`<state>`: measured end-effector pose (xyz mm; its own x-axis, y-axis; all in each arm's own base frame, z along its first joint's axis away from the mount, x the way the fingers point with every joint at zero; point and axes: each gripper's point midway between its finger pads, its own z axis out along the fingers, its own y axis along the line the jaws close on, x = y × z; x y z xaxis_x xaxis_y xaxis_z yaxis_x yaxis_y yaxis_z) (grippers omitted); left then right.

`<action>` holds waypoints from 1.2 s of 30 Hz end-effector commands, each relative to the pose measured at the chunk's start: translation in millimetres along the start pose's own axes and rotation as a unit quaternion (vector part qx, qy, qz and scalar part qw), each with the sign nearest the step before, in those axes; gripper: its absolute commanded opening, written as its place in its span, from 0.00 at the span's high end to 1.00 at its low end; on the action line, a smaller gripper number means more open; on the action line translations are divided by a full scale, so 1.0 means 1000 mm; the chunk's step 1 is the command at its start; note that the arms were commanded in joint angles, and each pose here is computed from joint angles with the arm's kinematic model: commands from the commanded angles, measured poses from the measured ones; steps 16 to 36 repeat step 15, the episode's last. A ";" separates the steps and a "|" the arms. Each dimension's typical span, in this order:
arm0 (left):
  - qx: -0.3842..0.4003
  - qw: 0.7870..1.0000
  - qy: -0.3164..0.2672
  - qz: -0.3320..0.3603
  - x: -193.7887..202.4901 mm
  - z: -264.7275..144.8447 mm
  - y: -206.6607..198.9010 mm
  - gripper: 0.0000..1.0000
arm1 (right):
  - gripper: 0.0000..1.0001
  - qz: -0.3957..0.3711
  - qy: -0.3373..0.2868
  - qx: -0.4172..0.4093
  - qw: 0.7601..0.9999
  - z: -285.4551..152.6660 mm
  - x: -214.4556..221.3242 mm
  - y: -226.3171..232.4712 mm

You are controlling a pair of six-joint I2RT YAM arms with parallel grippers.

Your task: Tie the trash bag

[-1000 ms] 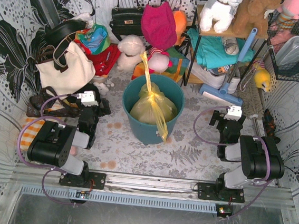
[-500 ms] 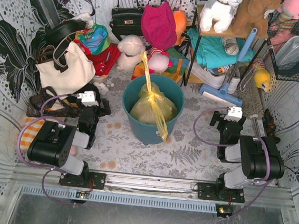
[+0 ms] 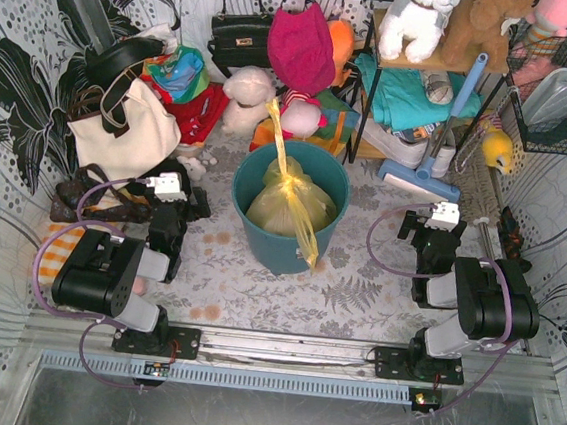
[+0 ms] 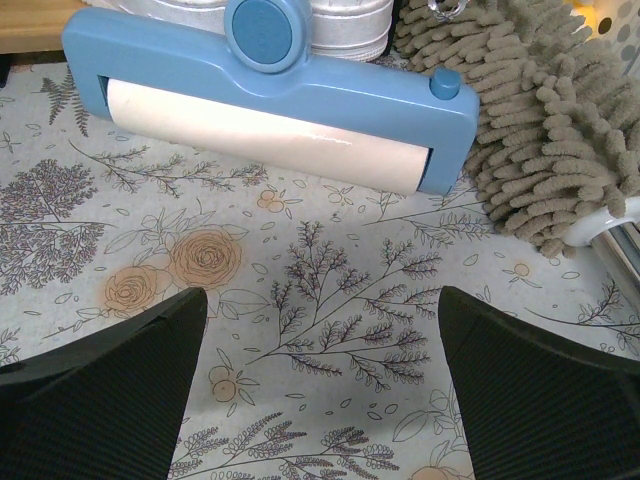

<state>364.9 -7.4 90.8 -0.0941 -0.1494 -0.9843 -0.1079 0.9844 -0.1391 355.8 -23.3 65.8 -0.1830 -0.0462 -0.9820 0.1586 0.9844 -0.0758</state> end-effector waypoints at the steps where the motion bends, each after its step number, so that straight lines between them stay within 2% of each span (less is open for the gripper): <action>1: 0.003 0.999 -0.036 0.001 -0.020 0.005 -0.001 0.02 | 0.03 0.006 -0.015 0.006 1.000 0.004 -0.009 -0.002; 36: 0.004 0.999 -0.034 0.001 -0.019 0.005 -0.002 0.02 | 0.03 0.006 -0.014 0.006 1.000 0.004 -0.009 -0.003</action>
